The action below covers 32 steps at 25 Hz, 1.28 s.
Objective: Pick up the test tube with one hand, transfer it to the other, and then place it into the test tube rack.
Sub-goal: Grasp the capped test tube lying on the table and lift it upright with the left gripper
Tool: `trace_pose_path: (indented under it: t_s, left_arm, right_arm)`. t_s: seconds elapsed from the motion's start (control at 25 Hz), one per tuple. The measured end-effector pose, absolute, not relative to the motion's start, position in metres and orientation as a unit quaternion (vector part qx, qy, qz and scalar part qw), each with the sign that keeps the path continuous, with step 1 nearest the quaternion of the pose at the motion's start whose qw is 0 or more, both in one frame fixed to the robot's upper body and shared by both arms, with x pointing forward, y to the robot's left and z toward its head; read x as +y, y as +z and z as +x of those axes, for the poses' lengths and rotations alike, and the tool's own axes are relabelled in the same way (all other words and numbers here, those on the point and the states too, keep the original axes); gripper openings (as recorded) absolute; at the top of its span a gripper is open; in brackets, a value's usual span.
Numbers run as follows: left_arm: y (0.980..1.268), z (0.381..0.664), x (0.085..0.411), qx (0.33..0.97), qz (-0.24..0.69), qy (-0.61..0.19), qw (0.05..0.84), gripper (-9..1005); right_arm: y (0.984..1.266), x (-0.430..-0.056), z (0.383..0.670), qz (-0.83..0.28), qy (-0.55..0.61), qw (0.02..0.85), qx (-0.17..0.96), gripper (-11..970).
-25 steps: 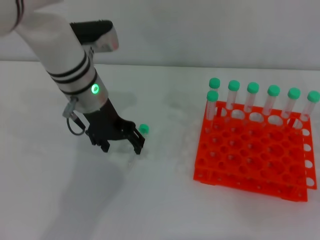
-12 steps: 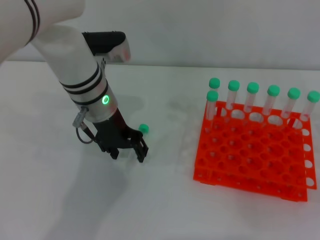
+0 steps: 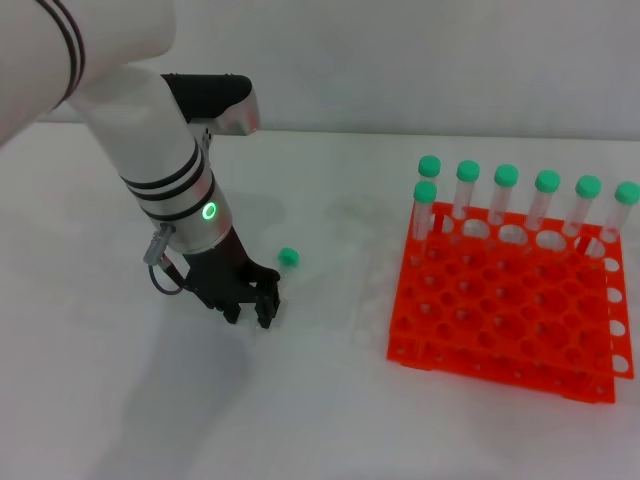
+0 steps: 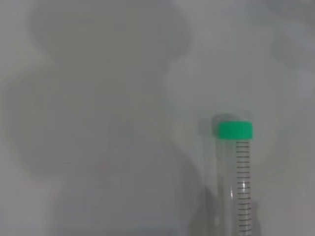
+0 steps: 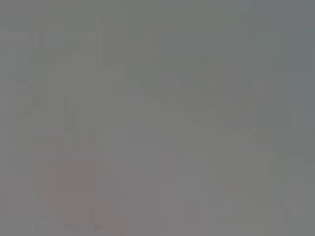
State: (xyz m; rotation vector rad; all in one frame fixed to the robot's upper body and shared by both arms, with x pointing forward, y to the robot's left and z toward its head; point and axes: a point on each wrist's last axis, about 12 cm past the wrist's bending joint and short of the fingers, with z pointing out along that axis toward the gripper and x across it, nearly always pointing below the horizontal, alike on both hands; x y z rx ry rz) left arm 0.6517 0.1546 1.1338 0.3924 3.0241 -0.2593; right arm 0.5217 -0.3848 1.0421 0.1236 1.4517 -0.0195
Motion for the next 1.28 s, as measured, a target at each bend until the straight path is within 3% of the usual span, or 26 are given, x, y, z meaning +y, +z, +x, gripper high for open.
trace_pose_path:
  t_s: [0.12, 0.56, 1.0, 1.28]
  left_arm:
    - [1.132, 0.651, 0.155, 0.987, 0.129, -0.085, 0.041, 375]
    - [1.13, 0.652, 0.155, 0.986, 0.134, -0.081, 0.05, 378]
    - [1.135, 0.66, 0.156, 0.984, 0.145, -0.076, 0.076, 188]
    - [1.144, 0.677, 0.155, 0.975, 0.139, -0.097, 0.141, 189]
  right_arm:
    - [1.042, -0.385, 0.522, 0.056, -0.009, 0.746, 0.663, 835]
    - [1.043, -0.385, 0.522, 0.055, -0.01, 0.747, 0.662, 831]
    - [1.043, -0.387, 0.522, 0.06, -0.013, 0.749, 0.66, 827]
    - [1.044, -0.387, 0.524, 0.062, -0.013, 0.75, 0.659, 825]
